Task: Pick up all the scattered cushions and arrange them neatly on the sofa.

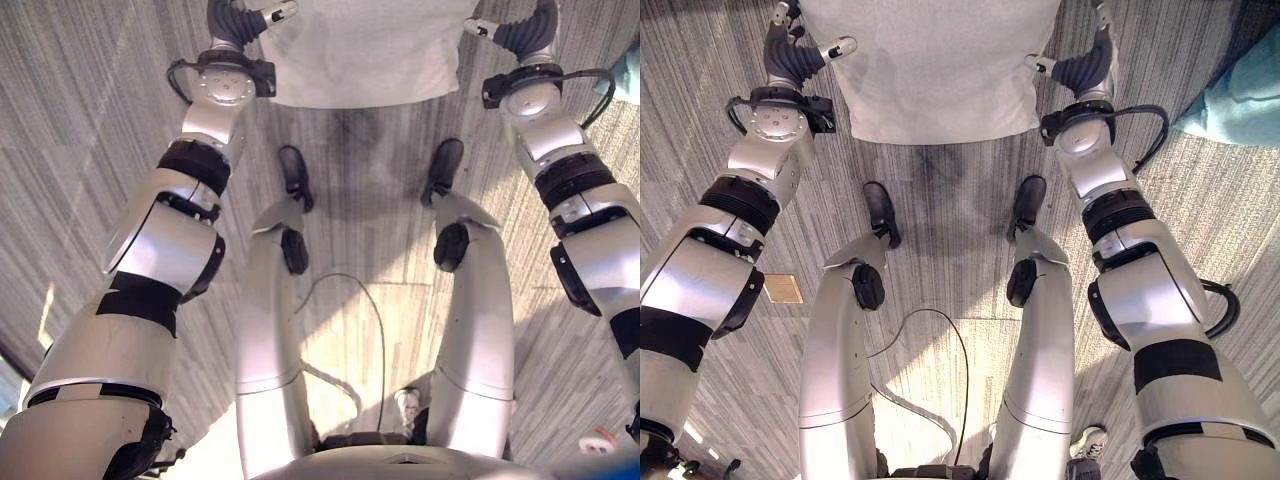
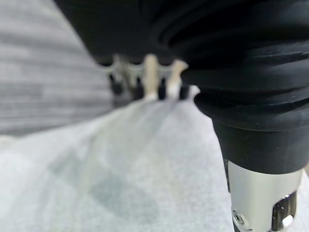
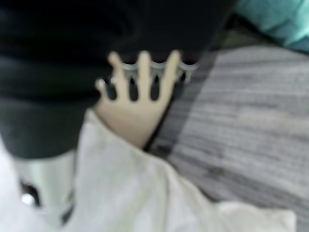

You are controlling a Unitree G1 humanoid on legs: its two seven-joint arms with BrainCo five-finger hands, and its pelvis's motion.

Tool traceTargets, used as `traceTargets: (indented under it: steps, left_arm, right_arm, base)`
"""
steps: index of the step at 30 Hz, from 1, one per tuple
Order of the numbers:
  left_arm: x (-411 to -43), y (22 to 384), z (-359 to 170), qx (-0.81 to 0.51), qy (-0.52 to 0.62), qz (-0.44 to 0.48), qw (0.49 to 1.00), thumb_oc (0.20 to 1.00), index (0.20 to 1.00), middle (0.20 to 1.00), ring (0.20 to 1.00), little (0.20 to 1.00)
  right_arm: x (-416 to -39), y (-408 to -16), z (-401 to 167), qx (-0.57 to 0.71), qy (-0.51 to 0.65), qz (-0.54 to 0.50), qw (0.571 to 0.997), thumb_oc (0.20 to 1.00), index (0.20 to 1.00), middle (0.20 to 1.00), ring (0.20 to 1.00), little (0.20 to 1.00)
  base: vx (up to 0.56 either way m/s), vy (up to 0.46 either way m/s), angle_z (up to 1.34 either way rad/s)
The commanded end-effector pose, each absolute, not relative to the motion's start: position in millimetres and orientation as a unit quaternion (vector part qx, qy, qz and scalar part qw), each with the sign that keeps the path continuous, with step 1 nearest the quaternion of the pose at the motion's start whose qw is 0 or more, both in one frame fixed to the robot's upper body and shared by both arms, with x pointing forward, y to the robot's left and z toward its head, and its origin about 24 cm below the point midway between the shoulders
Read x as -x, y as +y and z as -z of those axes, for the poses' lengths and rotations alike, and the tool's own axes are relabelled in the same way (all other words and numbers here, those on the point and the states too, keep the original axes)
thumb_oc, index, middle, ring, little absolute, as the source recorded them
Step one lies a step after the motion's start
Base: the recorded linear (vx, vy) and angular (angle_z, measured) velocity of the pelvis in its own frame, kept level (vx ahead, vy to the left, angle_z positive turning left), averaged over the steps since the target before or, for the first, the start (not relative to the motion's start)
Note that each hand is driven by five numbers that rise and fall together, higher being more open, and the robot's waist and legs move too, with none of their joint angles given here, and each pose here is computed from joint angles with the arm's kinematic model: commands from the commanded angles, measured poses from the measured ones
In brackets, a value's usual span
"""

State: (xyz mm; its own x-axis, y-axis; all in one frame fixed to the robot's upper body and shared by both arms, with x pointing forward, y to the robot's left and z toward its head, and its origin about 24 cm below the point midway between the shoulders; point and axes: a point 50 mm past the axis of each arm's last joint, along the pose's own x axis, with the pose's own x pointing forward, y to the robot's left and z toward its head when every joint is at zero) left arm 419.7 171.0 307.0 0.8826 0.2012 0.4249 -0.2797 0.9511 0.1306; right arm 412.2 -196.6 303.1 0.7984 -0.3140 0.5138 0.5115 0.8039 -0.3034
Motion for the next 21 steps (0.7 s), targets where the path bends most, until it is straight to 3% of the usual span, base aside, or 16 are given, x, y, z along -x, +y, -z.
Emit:
traceTargets:
  steps: [1,10,21]
  left_arm:
    - [-419,180,-294,-0.084,-0.208,-0.142,0.964,1.0,1.0,1.0,1.0,1.0]
    - [-419,154,-307,-0.091,-0.227,-0.109,0.964,1.0,1.0,1.0,1.0,1.0]
    - [-414,120,-339,-0.117,-0.262,-0.08,0.954,1.0,1.0,1.0,1.0,1.0]
  right_arm:
    - [-415,-199,-287,0.235,-0.204,0.231,0.922,1.0,1.0,1.0,1.0,1.0]
    - [-418,-193,-301,0.227,-0.2,0.225,0.926,1.0,1.0,1.0,1.0,1.0]
    - [-421,-143,-322,0.258,-0.22,0.162,0.927,1.0,1.0,1.0,1.0,1.0]
  base:
    - [0.0,0.0,0.0]
    - [0.0,0.002,0.0]
    - [0.0,0.003,0.01]
